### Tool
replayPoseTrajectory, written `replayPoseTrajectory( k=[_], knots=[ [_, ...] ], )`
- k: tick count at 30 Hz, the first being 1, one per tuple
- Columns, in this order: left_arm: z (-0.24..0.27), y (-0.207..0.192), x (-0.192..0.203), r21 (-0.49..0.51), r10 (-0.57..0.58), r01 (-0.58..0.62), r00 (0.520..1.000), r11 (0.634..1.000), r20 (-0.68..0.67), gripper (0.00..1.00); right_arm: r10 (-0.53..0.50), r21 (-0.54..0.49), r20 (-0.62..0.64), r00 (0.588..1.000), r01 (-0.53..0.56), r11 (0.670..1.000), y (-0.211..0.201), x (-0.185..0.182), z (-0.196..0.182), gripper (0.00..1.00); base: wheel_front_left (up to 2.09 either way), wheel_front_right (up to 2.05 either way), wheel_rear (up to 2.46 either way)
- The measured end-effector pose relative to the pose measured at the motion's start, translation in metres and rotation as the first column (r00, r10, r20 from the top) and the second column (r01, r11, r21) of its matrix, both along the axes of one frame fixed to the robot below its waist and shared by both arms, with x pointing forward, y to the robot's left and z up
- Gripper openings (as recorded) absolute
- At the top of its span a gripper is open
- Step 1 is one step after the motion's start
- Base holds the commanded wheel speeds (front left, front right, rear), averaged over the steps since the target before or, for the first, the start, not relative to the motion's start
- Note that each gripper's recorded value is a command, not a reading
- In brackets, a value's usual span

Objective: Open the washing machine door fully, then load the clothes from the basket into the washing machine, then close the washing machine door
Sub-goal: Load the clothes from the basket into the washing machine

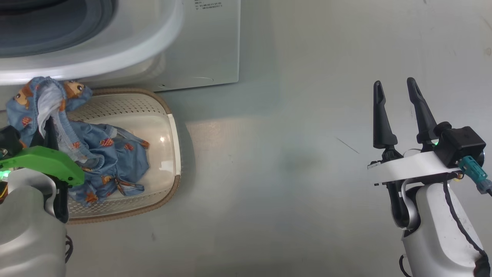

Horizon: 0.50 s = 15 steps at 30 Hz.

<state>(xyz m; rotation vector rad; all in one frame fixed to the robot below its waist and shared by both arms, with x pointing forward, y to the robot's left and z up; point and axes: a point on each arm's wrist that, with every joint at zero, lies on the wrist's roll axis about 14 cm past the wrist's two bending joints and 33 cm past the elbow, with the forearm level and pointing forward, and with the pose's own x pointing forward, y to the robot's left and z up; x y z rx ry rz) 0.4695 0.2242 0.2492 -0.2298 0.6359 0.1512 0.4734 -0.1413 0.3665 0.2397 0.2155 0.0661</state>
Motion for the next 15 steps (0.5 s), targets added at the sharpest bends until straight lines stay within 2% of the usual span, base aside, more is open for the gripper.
replayPoseTrajectory(
  k=[1, 3, 15],
  knots=[
    [0.021, 0.000, 0.011, -0.003, 0.002, -0.002, 0.998, 1.000, 0.069, 0.00, -0.001, 0.001, 0.016, 1.000, 0.001, 1.000, 0.000, -0.001, 0.008, 1.00, 0.00, 0.00, 0.00],
    [0.038, 0.000, 0.016, -0.008, 0.011, -0.010, 0.993, 1.000, 0.120, 0.00, 0.003, 0.004, 0.026, 1.000, -0.003, 1.000, 0.001, -0.004, 0.015, 1.00, 0.00, 0.00, 0.00],
    [0.107, -0.005, 0.005, -0.035, 0.040, -0.030, 0.952, 0.999, 0.303, 0.00, 0.021, 0.013, 0.090, 0.996, -0.022, 1.000, 0.007, -0.020, 0.050, 1.00, 0.00, 0.00, 0.00]
  ],
)
